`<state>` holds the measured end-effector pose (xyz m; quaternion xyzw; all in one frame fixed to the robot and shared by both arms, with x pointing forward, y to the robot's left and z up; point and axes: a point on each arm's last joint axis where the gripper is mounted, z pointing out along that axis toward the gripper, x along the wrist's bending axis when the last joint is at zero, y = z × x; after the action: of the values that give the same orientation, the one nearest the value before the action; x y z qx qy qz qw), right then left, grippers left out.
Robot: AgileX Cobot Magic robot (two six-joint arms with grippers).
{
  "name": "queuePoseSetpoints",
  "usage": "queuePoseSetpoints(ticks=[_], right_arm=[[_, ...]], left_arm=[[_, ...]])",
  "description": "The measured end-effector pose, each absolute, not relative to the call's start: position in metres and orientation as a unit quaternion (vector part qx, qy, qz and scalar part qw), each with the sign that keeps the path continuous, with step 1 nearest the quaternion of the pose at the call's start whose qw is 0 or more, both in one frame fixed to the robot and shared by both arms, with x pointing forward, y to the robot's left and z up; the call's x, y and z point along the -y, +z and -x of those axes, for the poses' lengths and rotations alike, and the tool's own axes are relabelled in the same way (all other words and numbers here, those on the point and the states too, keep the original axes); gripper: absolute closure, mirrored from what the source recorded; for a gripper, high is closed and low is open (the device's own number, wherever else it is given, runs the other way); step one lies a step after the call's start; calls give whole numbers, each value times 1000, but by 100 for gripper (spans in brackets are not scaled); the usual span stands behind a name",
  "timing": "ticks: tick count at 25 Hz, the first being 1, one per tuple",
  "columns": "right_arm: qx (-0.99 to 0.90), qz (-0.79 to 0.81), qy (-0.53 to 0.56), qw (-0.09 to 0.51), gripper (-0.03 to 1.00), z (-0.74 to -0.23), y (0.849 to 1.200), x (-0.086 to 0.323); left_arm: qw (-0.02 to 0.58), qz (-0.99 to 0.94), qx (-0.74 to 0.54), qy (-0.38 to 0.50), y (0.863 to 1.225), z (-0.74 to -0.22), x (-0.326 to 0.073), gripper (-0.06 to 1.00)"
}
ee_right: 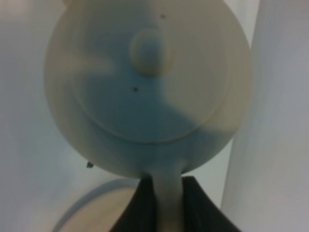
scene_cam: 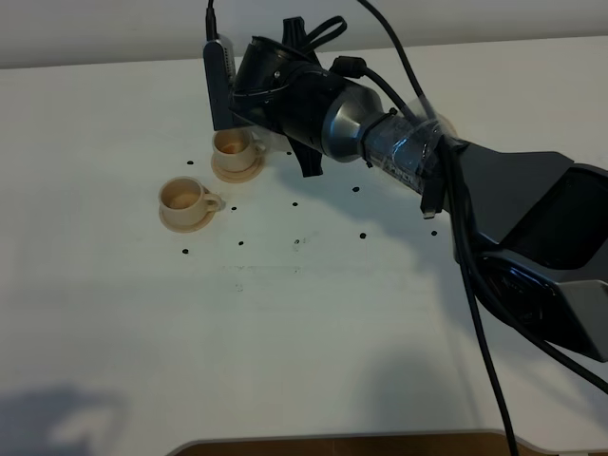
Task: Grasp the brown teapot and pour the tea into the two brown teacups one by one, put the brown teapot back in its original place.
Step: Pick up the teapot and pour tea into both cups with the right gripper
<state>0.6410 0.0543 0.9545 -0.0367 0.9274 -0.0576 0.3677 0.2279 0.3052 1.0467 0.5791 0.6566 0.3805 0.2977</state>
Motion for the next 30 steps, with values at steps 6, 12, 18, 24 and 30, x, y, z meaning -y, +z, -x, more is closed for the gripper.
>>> queuePoseSetpoints(ticks=[6, 12, 18, 24, 30], right_arm=[[-924, 40, -64, 374, 88, -642, 956, -54], [-922, 55, -71, 376, 88, -642, 956, -53], [-920, 67, -66, 380, 88, -643, 956, -55], [-914, 82, -71, 390, 88, -642, 958, -58], [-909, 94, -82, 397, 88, -643, 959, -57]], left_arm=[[298, -579, -657, 381, 1047, -228, -305, 50], [298, -579, -657, 381, 1047, -228, -305, 50], [298, -579, -657, 381, 1047, -228, -305, 50], [298, -579, -657, 381, 1047, -228, -305, 50], [298, -579, -657, 381, 1047, -228, -305, 50]])
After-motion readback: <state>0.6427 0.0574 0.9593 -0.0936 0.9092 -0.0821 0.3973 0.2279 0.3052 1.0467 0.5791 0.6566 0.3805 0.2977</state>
